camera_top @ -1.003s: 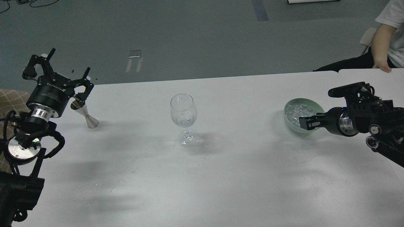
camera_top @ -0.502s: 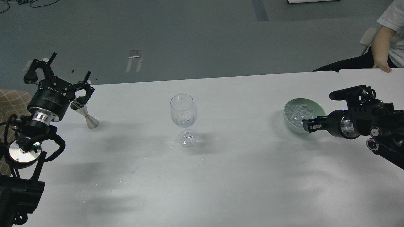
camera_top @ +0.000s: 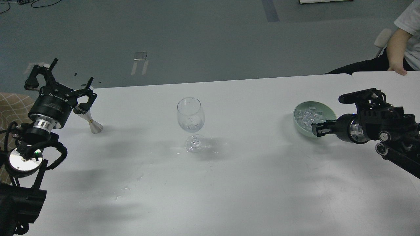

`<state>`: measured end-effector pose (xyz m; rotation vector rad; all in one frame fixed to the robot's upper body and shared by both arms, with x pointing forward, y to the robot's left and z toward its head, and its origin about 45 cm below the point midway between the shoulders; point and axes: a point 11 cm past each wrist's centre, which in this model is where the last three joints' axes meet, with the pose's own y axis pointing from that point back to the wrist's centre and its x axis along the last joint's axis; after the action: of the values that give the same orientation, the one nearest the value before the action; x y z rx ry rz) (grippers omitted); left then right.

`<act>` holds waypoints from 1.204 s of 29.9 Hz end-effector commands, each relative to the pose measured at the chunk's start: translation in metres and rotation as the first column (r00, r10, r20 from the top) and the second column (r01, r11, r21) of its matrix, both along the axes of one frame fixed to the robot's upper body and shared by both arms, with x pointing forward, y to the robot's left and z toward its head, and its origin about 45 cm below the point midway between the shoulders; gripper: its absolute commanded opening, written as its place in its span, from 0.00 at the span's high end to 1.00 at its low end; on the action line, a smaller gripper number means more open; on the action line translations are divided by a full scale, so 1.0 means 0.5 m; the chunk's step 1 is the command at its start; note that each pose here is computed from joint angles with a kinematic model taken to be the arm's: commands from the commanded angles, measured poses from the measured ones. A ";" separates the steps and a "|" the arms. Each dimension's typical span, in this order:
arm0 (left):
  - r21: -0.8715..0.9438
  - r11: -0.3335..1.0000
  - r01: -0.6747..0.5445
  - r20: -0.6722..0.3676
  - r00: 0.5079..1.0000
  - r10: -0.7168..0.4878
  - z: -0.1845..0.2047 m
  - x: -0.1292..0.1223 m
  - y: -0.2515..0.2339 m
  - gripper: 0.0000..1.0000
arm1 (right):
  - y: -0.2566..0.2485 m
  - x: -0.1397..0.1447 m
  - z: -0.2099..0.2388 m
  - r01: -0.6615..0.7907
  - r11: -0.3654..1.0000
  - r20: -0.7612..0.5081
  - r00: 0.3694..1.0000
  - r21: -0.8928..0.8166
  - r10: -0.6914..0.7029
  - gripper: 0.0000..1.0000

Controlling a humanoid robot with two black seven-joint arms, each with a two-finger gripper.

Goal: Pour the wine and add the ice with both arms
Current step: 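Pick an ice cube from the green bowl with the right gripper, then carry the ice cube with the right gripper above the wine glass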

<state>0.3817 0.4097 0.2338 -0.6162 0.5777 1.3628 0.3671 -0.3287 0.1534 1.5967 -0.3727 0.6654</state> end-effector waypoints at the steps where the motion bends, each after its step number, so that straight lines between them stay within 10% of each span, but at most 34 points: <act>1: -0.001 1.000 -0.001 0.002 1.000 0.001 0.001 0.001 0.001 0.02 | 0.004 0.000 -0.002 -0.003 1.000 -0.002 1.000 0.002 0.003 0.52; 13: -0.003 1.000 -0.005 -0.005 1.000 0.005 -0.004 0.000 0.003 0.02 | -0.001 -0.002 0.000 0.002 1.000 -0.003 1.000 0.002 -0.002 0.79; 36: 0.003 1.000 -0.022 0.007 1.000 0.022 0.008 -0.001 0.019 0.02 | 0.001 0.041 0.128 -0.006 0.998 0.147 0.989 0.070 -0.005 0.77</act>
<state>0.3812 0.4193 0.2375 -0.6268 0.5662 1.3824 0.3827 -0.3345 0.1959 1.5987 -0.4646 0.7327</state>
